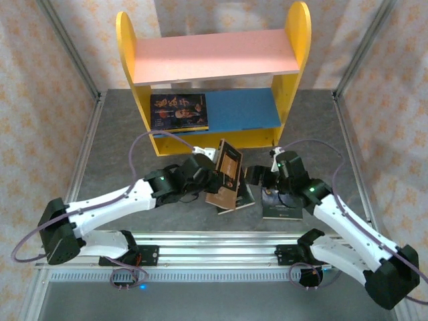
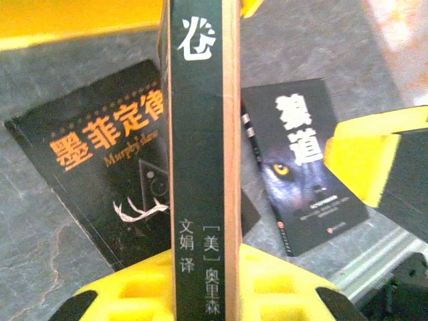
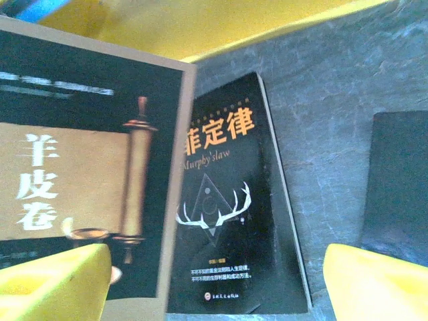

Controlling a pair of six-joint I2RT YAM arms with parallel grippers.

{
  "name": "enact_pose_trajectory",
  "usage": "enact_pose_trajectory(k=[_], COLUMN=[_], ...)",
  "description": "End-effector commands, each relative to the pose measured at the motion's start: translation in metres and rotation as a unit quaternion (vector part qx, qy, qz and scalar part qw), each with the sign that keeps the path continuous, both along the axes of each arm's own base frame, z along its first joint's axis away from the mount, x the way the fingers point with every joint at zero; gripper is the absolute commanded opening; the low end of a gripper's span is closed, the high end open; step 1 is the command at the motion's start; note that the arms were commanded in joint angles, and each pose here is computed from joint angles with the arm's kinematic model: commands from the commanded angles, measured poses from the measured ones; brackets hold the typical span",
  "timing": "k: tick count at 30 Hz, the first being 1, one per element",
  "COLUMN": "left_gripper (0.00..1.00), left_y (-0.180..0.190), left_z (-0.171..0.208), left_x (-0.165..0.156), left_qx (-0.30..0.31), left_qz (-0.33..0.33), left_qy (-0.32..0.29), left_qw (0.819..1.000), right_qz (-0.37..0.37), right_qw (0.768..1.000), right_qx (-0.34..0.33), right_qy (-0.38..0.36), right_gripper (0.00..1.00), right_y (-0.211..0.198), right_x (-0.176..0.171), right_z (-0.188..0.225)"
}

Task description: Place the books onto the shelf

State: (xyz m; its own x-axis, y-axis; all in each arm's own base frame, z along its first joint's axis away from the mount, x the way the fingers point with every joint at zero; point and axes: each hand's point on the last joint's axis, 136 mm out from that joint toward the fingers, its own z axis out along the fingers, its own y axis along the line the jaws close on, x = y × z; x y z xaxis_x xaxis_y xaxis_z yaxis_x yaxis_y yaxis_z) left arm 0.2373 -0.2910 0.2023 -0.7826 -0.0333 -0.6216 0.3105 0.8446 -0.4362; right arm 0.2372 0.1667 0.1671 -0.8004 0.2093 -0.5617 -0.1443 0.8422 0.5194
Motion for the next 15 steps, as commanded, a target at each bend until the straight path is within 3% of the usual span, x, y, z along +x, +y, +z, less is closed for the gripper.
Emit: enact_pose_trajectory(k=[1,7,15], left_gripper=[0.0,0.0,0.0], left_y=[0.006,0.025,0.042], left_z=[0.068,0.18,0.278], left_x=[-0.007,-0.011,0.012], left_qx=[-0.007,-0.048,-0.065], left_qz=[-0.044,-0.043,0.018], left_qy=[-0.069,-0.163,-0.259], left_qw=[0.997,0.985,0.964], right_qz=[0.002,0.019,0.039], right_qw=[0.999,0.996,0.984], right_qx=[0.007,0.017,0.07], right_qy=[-0.034,-0.089,-0.159], right_gripper=[0.84,0.86,0.88], right_y=[-0.007,-0.008,0.0], right_x=[-0.006,-0.01,-0.013], right_z=[0.039,0.102,0.183])
